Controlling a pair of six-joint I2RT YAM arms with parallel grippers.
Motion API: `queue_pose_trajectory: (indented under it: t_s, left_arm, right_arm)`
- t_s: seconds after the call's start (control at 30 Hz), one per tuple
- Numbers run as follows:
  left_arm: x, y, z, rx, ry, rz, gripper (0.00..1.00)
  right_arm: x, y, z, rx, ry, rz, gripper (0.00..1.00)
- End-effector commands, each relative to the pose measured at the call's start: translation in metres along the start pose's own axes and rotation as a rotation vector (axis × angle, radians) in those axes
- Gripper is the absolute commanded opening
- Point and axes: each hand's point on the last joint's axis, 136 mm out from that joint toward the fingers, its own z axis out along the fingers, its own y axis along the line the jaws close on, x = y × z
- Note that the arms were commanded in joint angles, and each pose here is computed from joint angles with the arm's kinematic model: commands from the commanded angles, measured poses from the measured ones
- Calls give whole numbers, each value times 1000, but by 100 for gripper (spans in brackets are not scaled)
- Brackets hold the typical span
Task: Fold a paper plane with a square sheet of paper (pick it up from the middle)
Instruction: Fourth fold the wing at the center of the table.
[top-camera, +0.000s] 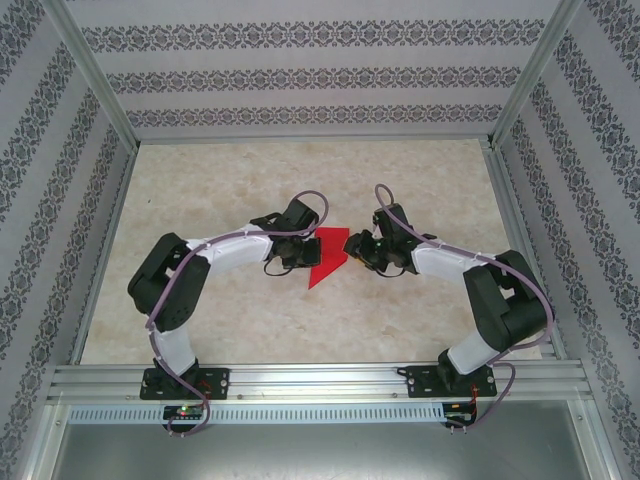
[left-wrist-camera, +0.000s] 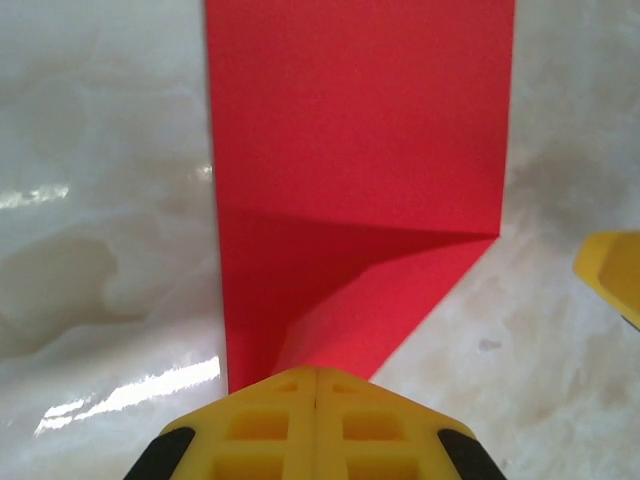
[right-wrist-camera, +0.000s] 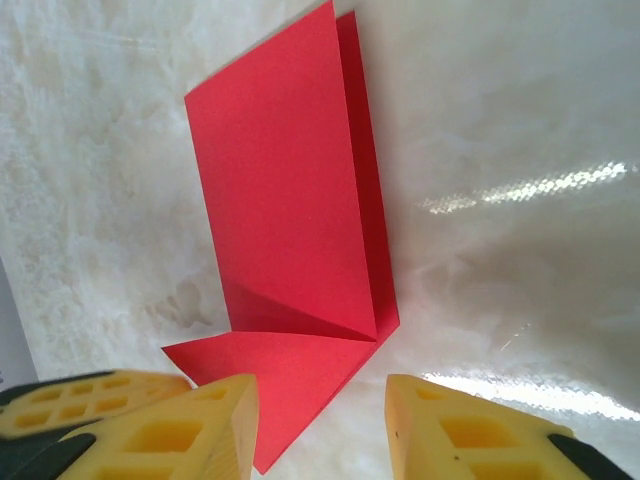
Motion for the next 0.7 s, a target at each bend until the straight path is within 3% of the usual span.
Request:
queue_pose_trajectory:
  t_s: [0.0, 0.4, 0.67]
  left_arm:
    - [-12, -4, 7, -21, -38, -1, 0]
    - [-12, 10, 7, -74, -44, -8, 0]
    - [-12, 11, 8, -74, -39, -16, 0]
  right_arm:
    - [-1, 0, 7, -16, 10, 3, 39]
    - [7, 14, 28, -46, 83, -51, 40]
    - [13, 42, 33, -183, 120, -77, 37]
